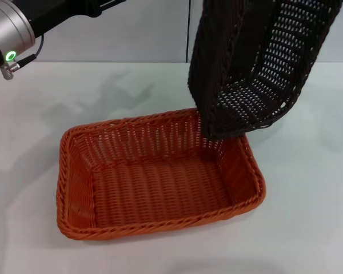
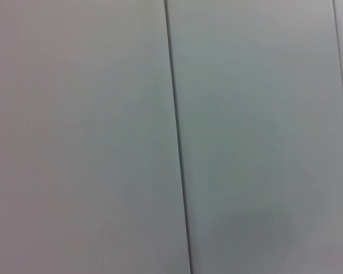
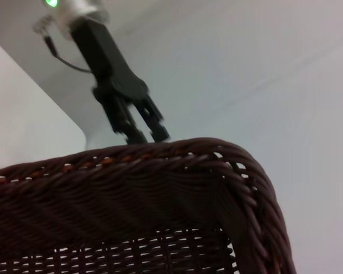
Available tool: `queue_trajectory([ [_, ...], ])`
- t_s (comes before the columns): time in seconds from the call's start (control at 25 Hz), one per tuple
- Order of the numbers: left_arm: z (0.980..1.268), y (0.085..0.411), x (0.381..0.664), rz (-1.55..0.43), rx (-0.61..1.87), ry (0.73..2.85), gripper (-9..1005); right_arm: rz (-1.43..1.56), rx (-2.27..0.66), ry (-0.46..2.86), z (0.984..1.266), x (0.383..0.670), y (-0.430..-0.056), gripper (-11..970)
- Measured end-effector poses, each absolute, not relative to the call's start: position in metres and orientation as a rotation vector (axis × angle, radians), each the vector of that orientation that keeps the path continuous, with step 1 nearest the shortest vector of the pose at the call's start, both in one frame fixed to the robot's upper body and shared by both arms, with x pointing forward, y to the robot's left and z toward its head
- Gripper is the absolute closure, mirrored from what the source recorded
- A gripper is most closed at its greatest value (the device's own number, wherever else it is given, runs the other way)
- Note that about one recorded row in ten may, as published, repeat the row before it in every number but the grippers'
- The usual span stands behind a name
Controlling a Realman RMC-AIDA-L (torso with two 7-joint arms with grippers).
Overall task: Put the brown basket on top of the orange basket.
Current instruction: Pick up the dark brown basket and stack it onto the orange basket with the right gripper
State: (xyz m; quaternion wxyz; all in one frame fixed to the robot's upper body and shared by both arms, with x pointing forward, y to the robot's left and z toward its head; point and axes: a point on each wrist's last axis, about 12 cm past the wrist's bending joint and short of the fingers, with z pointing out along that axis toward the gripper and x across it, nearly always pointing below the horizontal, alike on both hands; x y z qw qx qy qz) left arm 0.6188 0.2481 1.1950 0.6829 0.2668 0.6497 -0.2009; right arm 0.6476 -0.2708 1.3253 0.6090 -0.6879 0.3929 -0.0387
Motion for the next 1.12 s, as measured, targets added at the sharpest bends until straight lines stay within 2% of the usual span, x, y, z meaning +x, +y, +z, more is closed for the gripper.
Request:
queue_trajectory([
  [0.4, 1.193, 0.251, 0.619, -0.451, 0.585, 1.464, 150, -0.057, -1.660, 0.780, 1.336, 0.646, -0.253, 837],
  [1.12, 1.188, 0.267, 0.621, -0.443, 0.489, 1.435, 150, 0.064, -1.833, 0.628, 1.330, 0.626, -0.246, 837],
])
